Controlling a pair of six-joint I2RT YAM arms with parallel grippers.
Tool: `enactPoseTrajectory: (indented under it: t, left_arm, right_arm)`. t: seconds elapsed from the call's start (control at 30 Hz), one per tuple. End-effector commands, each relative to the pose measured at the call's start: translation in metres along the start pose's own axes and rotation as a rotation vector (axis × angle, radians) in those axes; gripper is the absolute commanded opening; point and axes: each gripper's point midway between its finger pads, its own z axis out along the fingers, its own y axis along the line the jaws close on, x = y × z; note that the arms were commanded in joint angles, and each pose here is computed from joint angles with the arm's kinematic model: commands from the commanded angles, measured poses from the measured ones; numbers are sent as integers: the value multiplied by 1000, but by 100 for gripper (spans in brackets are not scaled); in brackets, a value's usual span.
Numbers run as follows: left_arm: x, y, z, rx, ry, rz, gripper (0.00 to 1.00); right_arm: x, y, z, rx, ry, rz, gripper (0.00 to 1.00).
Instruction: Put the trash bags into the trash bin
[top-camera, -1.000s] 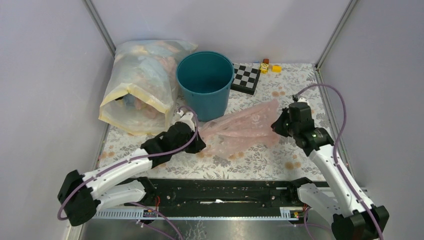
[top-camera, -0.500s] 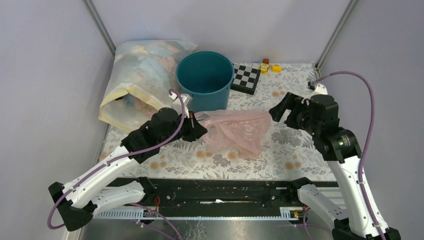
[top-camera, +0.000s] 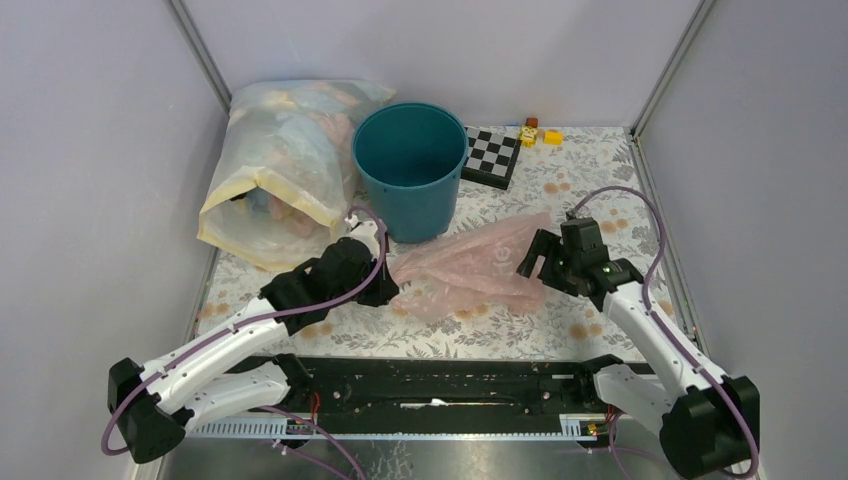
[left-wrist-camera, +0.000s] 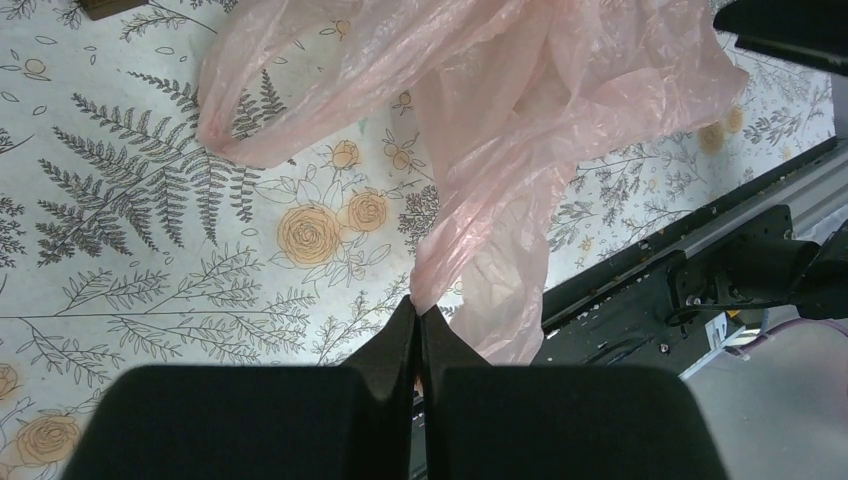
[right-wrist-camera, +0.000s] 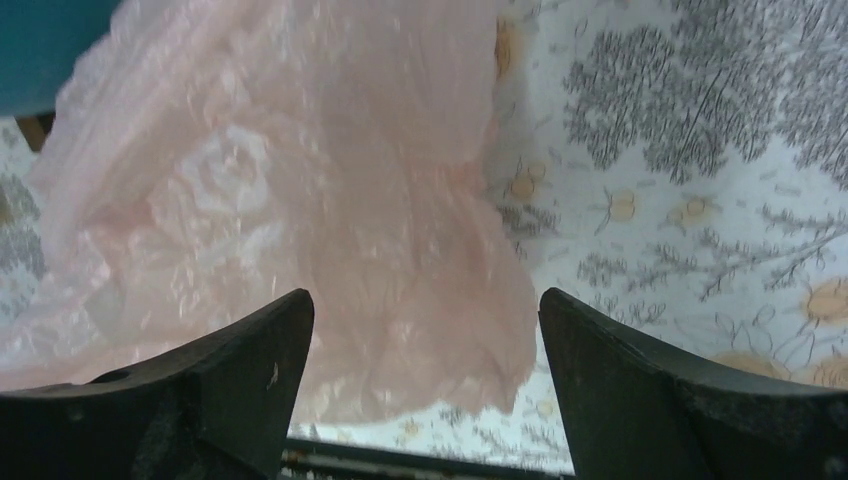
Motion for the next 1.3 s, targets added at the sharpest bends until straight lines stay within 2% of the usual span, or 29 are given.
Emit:
enactPoseTrajectory:
  t: [0.0, 0.1, 0.23, 0.33, 0.4, 0.5, 0.57, 0.6, 0.63, 0.9, 1.17, 1.27]
  left_arm:
    - [-9, 0, 1, 0, -46, 24, 0]
    - [-7, 1, 4, -2, -40, 24, 0]
    - [-4, -1, 8, 9, -28, 22, 0]
    - [-2, -1, 10, 9, -23, 21, 0]
    - [-2, -1, 10, 9, -23, 18, 0]
    - [-2, -3, 9, 22, -22, 16, 0]
    - [-2, -7, 8, 43, -19, 19, 0]
    - [-2, -10, 8, 58, -19, 21, 0]
    - [-1, -13, 7, 81, -12, 25, 0]
    - [-10, -46, -14, 238, -17, 45, 0]
    - [-39, -106, -53, 493, -34, 76, 0]
    - [-50, -128, -74, 586, -52, 104, 0]
  right_arm:
    - [-49, 9, 11, 14, -169, 13, 91]
    - [-59, 9, 19, 34, -190, 17, 96]
    - [-66, 15, 33, 4, -175, 45, 96]
    - [-67, 19, 46, -30, -154, 71, 90]
    - [-62, 21, 55, -49, -120, 92, 76]
    - [-55, 24, 60, -78, -89, 97, 47]
    - [-56, 25, 57, -88, -95, 84, 24]
    - [-58, 25, 54, -90, -102, 74, 4]
    - [-59, 26, 49, -86, -105, 67, 0]
    - [-83, 50, -20, -166, -197, 38, 0]
    - [-103, 73, -87, -225, -254, 1, 0]
    - [-115, 77, -119, -228, -316, -20, 0]
